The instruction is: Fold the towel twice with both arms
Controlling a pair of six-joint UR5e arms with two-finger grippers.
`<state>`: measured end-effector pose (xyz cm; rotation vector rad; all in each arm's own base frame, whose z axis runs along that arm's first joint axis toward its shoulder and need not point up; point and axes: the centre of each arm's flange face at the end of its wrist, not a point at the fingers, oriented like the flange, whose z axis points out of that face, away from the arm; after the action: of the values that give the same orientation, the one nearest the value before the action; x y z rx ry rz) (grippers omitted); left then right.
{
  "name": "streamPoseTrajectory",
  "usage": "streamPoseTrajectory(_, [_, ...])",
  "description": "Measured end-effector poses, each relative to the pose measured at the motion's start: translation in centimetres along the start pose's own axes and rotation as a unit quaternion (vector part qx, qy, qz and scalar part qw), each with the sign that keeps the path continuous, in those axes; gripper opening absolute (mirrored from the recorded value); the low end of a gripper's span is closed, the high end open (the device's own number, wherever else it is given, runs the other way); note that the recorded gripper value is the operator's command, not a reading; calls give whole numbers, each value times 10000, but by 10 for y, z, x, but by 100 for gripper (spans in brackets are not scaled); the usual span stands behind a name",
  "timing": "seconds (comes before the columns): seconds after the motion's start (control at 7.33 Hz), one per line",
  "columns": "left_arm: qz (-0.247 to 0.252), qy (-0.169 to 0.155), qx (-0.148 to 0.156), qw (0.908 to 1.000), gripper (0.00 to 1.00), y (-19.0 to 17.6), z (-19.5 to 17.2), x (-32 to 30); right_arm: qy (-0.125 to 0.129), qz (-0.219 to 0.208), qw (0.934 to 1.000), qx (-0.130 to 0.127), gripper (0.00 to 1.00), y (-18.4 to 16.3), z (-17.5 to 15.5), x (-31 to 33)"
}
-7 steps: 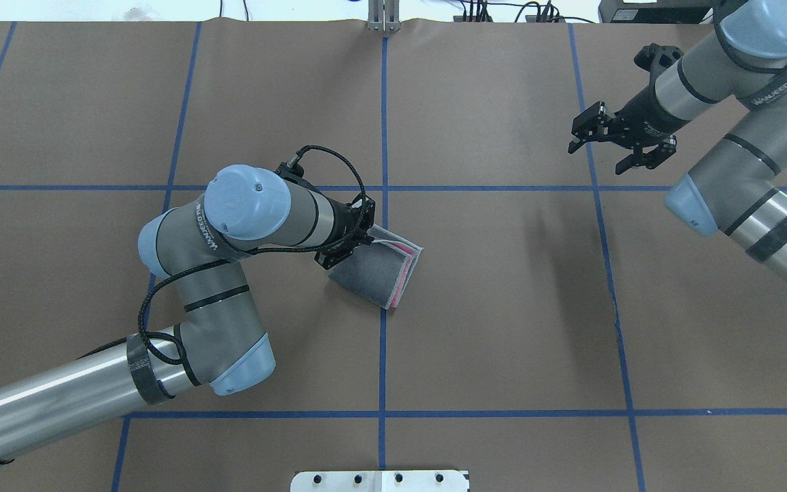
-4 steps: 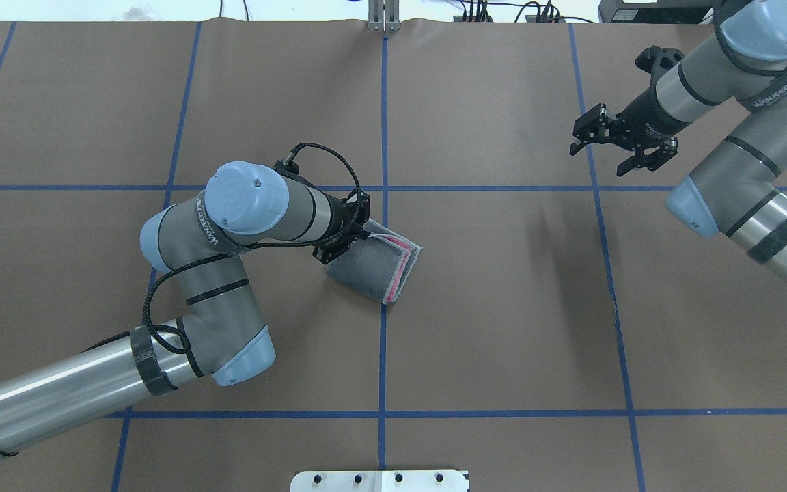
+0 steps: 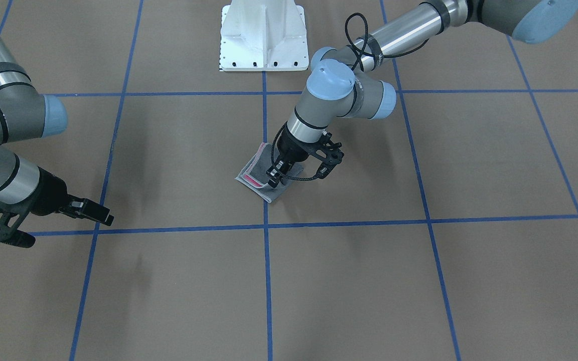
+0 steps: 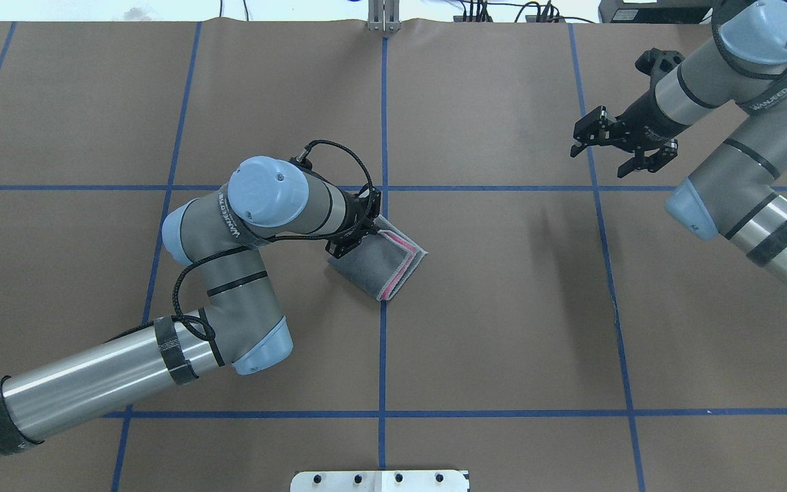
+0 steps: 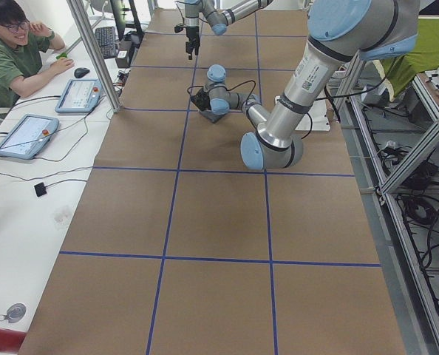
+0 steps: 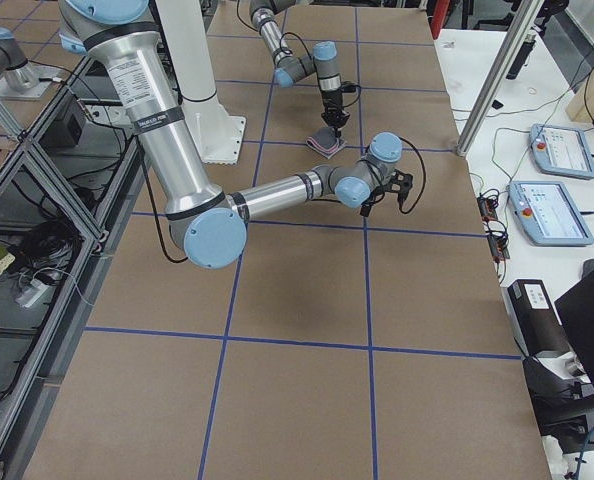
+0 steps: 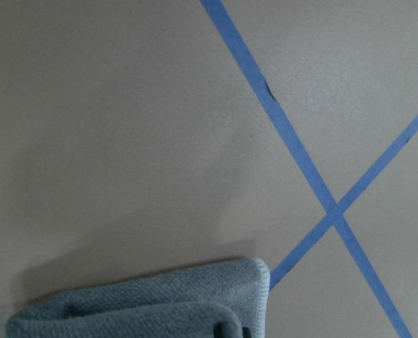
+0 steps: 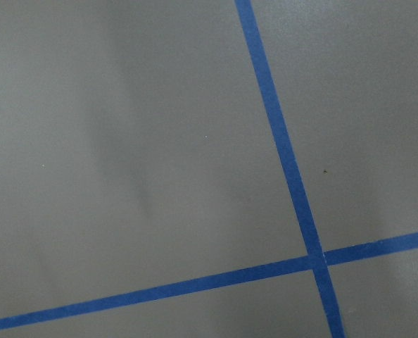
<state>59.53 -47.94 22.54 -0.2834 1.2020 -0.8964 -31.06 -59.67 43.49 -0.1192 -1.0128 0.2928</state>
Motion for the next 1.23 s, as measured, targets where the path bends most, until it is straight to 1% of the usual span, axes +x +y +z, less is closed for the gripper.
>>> streamPoseTrajectory(0.14, [-8,12,12,10000,99,-2,-1,2,15,-2,10000,7,100,0,2,0])
streamPoseTrajectory(0.68, [2,119,51,9999,100,-9,-9,16,31,-18,10000,7,100,2,5,-1])
streamPoseTrajectory(1.23, [3,82,39,10000,100,-6,-4,14,11,-45,10000,11,100,-3,14,9])
